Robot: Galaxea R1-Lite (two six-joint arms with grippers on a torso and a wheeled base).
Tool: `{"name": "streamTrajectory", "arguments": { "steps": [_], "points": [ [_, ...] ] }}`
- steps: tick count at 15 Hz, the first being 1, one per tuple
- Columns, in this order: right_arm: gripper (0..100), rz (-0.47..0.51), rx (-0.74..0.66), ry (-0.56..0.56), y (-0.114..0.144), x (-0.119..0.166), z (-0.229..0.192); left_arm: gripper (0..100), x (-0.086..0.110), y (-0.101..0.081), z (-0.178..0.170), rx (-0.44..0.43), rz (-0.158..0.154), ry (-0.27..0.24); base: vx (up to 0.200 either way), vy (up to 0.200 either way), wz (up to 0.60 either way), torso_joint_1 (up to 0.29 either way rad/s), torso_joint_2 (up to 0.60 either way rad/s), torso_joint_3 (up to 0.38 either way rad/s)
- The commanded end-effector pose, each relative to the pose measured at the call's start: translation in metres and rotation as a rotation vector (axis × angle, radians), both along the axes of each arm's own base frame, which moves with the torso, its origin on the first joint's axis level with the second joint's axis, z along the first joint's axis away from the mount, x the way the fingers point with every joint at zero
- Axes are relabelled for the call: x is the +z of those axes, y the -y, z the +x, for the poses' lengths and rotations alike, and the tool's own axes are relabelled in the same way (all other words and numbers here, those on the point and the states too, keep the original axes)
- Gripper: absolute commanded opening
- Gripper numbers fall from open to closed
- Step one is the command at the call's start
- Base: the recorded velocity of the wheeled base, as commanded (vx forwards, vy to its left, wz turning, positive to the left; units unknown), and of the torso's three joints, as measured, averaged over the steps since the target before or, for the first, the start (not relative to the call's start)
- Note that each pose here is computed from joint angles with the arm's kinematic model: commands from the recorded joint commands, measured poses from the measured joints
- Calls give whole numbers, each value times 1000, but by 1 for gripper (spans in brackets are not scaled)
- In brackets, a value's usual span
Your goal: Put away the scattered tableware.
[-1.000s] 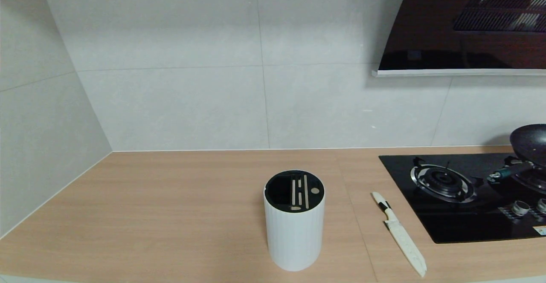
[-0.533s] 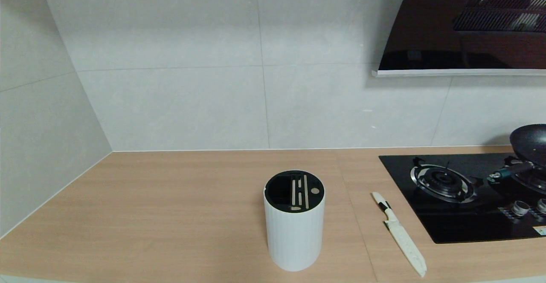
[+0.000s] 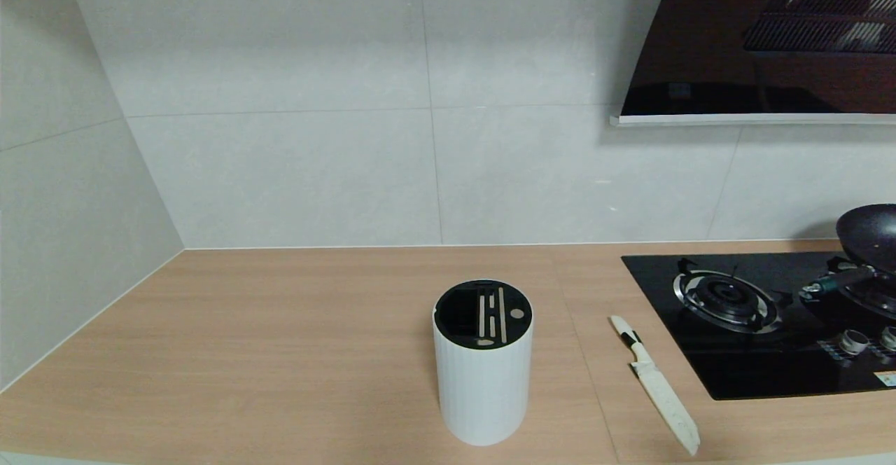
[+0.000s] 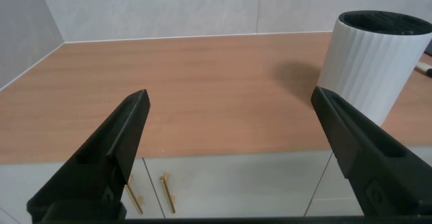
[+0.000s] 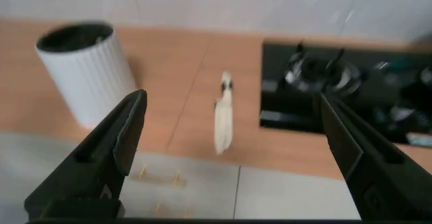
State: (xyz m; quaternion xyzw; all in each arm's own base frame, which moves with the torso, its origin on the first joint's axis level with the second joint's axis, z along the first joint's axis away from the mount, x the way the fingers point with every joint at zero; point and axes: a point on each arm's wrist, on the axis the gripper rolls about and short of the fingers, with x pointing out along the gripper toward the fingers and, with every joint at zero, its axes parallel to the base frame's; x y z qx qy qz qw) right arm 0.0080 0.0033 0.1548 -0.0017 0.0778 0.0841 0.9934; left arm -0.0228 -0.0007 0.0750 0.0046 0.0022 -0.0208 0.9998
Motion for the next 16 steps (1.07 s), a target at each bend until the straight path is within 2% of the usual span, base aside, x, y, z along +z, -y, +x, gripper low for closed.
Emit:
{"name": "streamTrajectory", "arguments": {
  "steps": [1, 3, 6, 13, 16],
  "points": [
    [100, -11, 79, -273, -7, 19, 77, 100, 0, 0, 0, 0, 0, 0, 0, 0, 0, 0, 0, 0],
    [100, -17, 85, -381, -13, 16, 128, 100, 0, 0, 0, 0, 0, 0, 0, 0, 0, 0, 0, 0],
    [100, -25, 90, -520, -20, -11, 192, 100, 0, 0, 0, 0, 0, 0, 0, 0, 0, 0, 0, 0],
    [100, -73, 59, -570, -39, -76, 290, 100, 0, 0, 0, 0, 0, 0, 0, 0, 0, 0, 0, 0],
    [100, -84, 64, -601, -46, -107, 312, 100, 0, 0, 0, 0, 0, 0, 0, 0, 0, 0, 0, 0]
  ]
}}
